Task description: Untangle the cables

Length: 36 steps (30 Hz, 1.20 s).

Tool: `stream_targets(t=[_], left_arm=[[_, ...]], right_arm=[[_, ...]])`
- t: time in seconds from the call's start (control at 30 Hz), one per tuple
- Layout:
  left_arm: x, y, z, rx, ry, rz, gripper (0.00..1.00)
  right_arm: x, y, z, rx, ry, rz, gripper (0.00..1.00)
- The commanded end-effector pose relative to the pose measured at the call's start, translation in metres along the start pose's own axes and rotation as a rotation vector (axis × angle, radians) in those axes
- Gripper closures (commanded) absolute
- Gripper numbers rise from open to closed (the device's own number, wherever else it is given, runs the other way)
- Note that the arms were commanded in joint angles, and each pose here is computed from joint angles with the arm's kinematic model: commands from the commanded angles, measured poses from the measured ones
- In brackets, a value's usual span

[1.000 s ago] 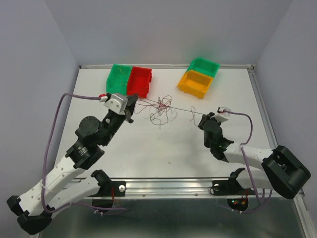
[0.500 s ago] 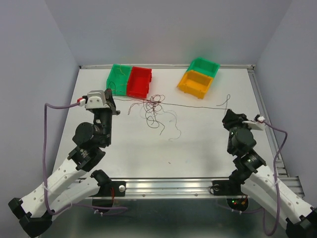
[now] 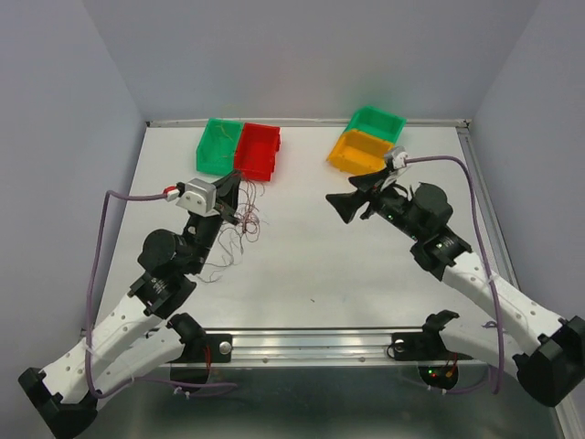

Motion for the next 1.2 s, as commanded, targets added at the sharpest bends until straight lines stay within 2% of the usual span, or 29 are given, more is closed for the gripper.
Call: stream_targets(t=[0.0, 0.13, 0.4, 0.5, 0.63, 0.67, 0.7, 0.73, 0.77, 0.87, 0.93, 1.03, 1.1, 1.17], left_arm=[[-0.012, -0.001, -0.016, 0.124, 0.044, -0.075, 1.00], [0.003, -0.005, -0.031, 0.199, 0.055, -0.051, 1.00], [0.026, -0.010, -0.048, 0.273, 0.085, -0.020, 1.00], [0.025, -0.005, -0.051, 0.300, 0.088, -0.061, 1.00], [0.023, -0.005, -0.038, 0.202, 0.090, -0.072, 1.00], [0.020, -0.004, -0.030, 0.154, 0.091, -0.078, 1.00], [0.020, -0.003, -0.027, 0.131, 0.087, -0.082, 1.00], [0.019, -0.002, -0.023, 0.106, 0.089, -0.087, 1.00], [0.017, -0.001, -0.020, 0.085, 0.088, -0.093, 1.00], [0.009, 0.004, -0.008, 0.024, 0.082, -0.123, 1.00], [0.006, 0.006, 0.002, -0.047, 0.078, -0.129, 1.00], [0.009, 0.007, 0.022, -0.210, 0.078, -0.112, 1.00], [0.012, 0.008, 0.040, -0.363, 0.073, -0.092, 1.00], [0.013, 0.010, 0.053, -0.479, 0.067, -0.068, 1.00]], right_arm=[[0.007, -0.022, 0.046, -0.324, 0.097, 0.004, 0.09], [0.037, -0.037, 0.057, -0.427, 0.092, -0.027, 0.09], [0.089, -0.073, 0.078, -0.469, 0.098, 0.112, 0.09], [0.106, -0.089, 0.082, -0.492, 0.094, 0.160, 0.10], [0.115, -0.102, 0.084, -0.488, 0.093, 0.182, 0.34], [0.115, -0.105, 0.078, -0.436, 0.094, 0.170, 0.52], [0.112, -0.107, 0.073, -0.399, 0.099, 0.154, 0.61], [0.113, -0.108, 0.064, -0.323, 0.099, 0.142, 0.78], [0.110, -0.110, 0.059, -0.281, 0.101, 0.125, 0.83], [0.105, -0.106, 0.040, -0.135, 0.104, 0.081, 0.86], [0.110, -0.099, 0.031, -0.082, 0.122, 0.093, 0.80], [0.105, -0.089, 0.022, -0.012, 0.141, 0.091, 0.80], [0.099, -0.082, 0.009, 0.108, 0.141, 0.077, 0.87], [0.096, -0.074, -0.007, 0.238, 0.144, 0.070, 0.87]])
Point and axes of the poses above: each gripper's point midway between its finger pads, its own y axis back along the fingers, its own z axis along the line the jaws close on, x = y × z, the point moved 5 cm from there along y, back along the fingers, and after that the axes turned 6 degrees about -y, right-handed, at the moved point
